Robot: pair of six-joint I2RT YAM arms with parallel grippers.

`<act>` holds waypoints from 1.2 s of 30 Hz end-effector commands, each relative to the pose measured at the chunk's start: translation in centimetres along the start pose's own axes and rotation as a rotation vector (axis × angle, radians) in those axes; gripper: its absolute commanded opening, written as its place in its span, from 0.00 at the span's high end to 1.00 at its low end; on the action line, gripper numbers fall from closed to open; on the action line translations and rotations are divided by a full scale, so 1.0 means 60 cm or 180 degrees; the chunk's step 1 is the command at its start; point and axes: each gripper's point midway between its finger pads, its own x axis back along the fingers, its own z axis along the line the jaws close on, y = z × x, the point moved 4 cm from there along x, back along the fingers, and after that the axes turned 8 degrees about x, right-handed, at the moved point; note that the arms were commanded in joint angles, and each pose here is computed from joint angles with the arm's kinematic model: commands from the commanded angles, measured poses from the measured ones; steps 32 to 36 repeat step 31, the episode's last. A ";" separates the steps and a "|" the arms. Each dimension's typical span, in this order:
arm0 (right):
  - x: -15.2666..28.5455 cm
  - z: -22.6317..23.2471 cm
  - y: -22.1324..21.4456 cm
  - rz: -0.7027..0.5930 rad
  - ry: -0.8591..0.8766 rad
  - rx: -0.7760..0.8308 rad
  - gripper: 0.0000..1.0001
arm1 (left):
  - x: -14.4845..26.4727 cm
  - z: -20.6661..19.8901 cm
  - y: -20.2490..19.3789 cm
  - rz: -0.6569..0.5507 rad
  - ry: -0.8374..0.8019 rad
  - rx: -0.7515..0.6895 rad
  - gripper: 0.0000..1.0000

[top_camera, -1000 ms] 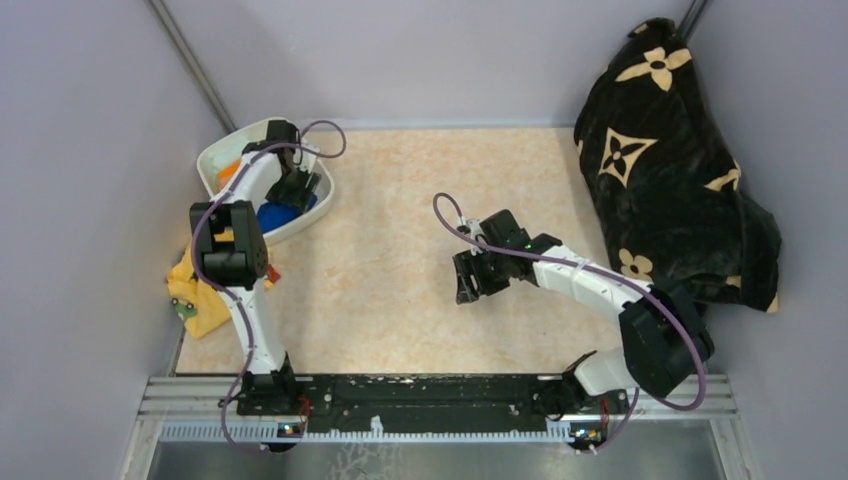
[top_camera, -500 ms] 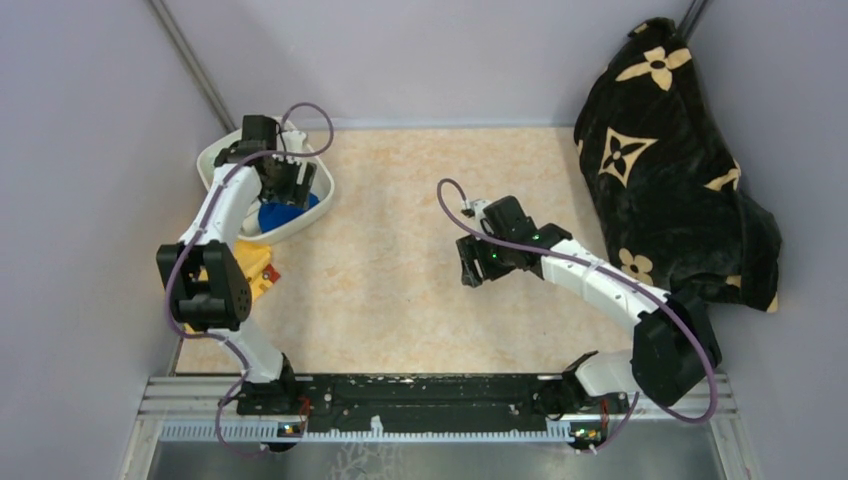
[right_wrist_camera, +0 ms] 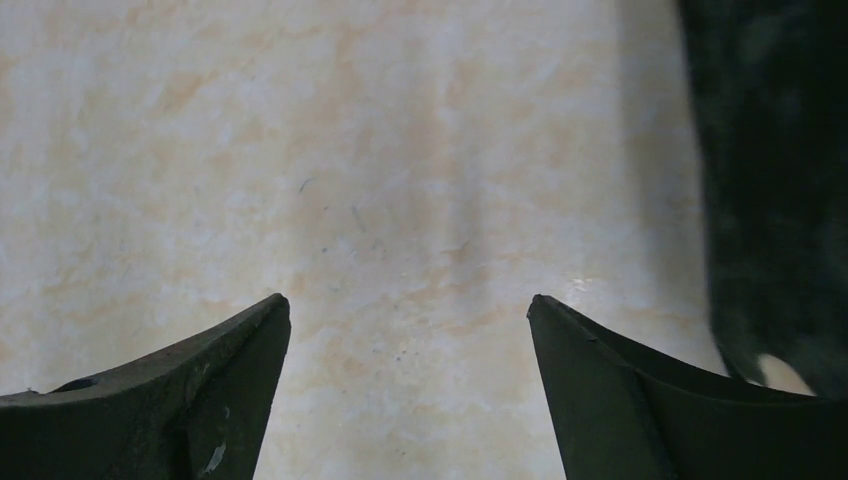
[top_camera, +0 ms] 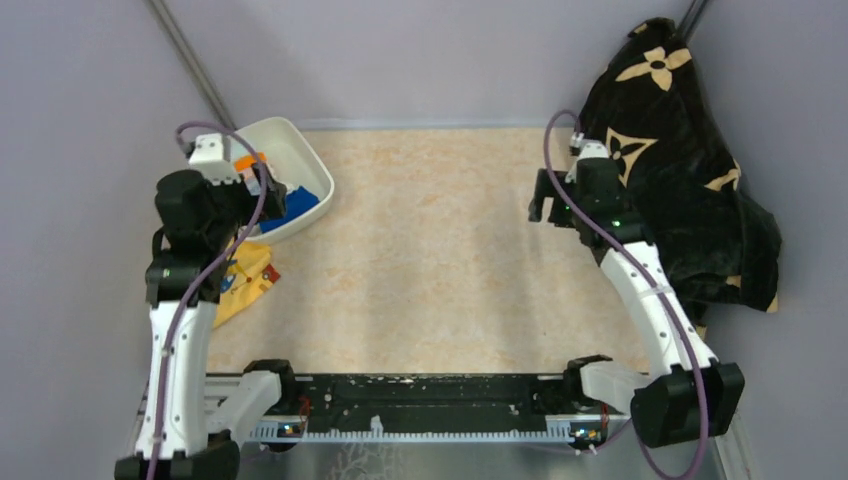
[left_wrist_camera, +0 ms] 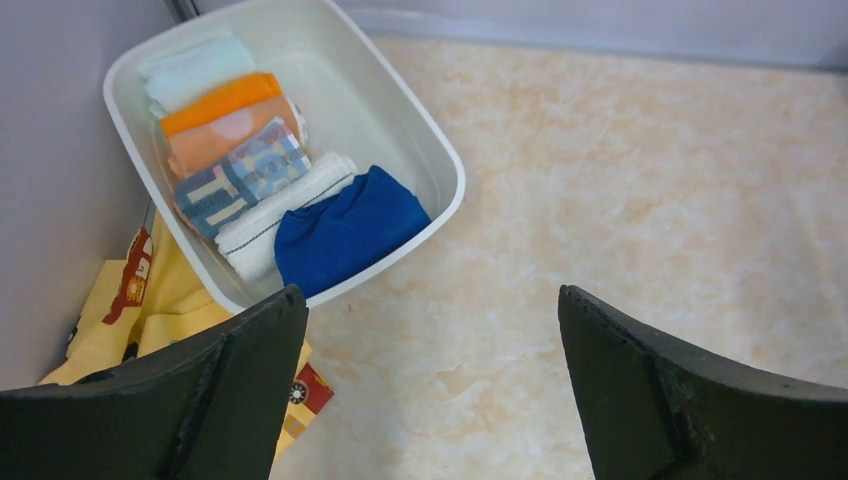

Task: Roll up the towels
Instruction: Reset both arms

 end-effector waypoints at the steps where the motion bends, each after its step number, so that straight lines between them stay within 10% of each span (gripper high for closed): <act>1: 0.099 -0.051 0.085 -0.0793 -0.0525 -0.0197 0.11 | 0.064 0.007 -0.002 -0.0317 0.0199 0.0563 0.00; 13: 0.265 -0.084 0.134 -0.2113 -0.0976 -0.0250 0.06 | 0.206 0.030 0.067 -0.1315 0.0531 0.0661 0.00; 36: 0.240 -0.081 0.118 -0.2151 -0.0907 -0.0327 0.05 | 0.184 0.014 0.049 -0.1236 0.0315 0.0694 0.00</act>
